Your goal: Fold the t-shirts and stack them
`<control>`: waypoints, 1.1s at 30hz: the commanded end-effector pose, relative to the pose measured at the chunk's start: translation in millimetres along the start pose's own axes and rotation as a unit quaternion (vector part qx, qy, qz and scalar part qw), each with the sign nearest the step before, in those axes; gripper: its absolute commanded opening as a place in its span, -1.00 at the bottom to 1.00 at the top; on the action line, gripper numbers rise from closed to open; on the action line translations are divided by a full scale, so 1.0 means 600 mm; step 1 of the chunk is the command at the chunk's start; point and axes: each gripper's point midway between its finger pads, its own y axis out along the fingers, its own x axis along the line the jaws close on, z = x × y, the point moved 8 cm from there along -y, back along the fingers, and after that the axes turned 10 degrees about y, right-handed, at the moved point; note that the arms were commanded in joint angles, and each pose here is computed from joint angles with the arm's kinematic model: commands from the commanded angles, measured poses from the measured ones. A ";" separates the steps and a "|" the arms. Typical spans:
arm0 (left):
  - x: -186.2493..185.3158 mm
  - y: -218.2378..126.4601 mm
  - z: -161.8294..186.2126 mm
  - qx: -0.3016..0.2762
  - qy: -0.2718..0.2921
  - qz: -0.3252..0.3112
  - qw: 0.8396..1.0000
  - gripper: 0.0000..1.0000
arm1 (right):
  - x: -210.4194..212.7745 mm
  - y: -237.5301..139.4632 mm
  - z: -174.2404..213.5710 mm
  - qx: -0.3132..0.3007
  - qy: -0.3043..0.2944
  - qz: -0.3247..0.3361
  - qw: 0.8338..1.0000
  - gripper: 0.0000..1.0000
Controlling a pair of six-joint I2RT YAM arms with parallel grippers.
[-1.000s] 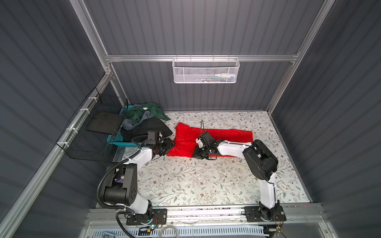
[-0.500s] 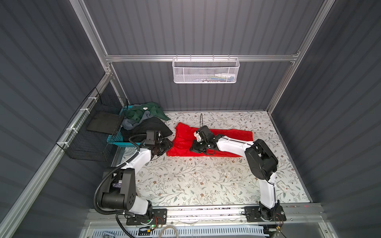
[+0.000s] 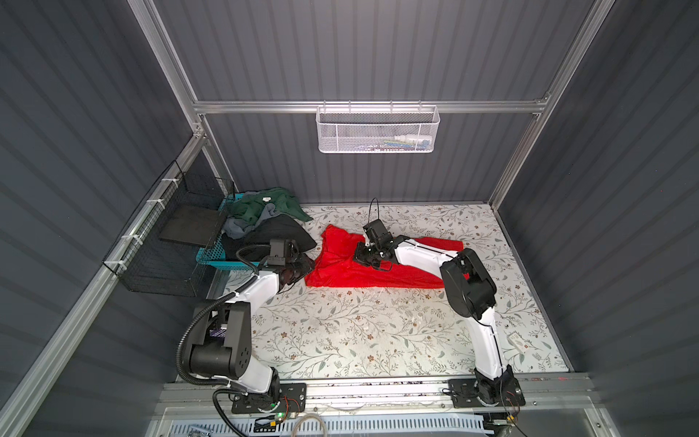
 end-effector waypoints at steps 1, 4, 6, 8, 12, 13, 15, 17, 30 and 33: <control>-0.009 0.007 -0.010 -0.002 0.021 0.016 1.000 -0.01 | 0.003 0.004 -0.026 -0.016 0.011 0.010 1.000 -1.00; -0.012 0.007 -0.008 0.003 0.038 0.024 0.999 0.00 | -0.005 0.010 -0.041 -0.015 0.030 0.002 0.999 -1.00; -0.013 0.005 -0.004 0.002 0.048 0.020 0.999 -0.01 | -0.008 0.010 -0.047 -0.019 0.037 -0.003 0.999 -1.00; -0.014 0.002 -0.001 0.002 0.059 0.022 0.998 -0.01 | -0.009 0.009 -0.053 -0.025 0.039 -0.006 0.999 -1.00; -0.025 0.001 0.005 0.003 0.092 0.028 0.995 0.00 | 0.001 0.009 -0.070 -0.032 0.035 -0.018 0.999 -1.00; -0.028 0.003 0.007 0.007 0.099 0.030 0.995 0.00 | 0.007 0.008 -0.073 -0.033 0.030 -0.021 0.999 -1.00; -0.035 0.006 0.009 0.013 0.109 0.032 0.993 0.00 | 0.017 0.010 -0.081 -0.035 0.019 -0.025 0.999 -1.00; -0.042 0.009 0.009 0.014 0.119 0.038 0.992 0.00 | 0.025 0.013 -0.088 -0.035 0.013 -0.030 0.999 -1.00; -0.101 0.025 0.029 0.019 0.221 0.054 0.974 0.07 | 0.020 0.012 -0.116 -0.036 -0.004 -0.004 0.999 -0.61; -0.112 0.033 0.031 0.018 0.237 0.062 0.969 0.07 | 0.020 -0.007 -0.131 -0.047 -0.010 -0.006 0.999 -0.53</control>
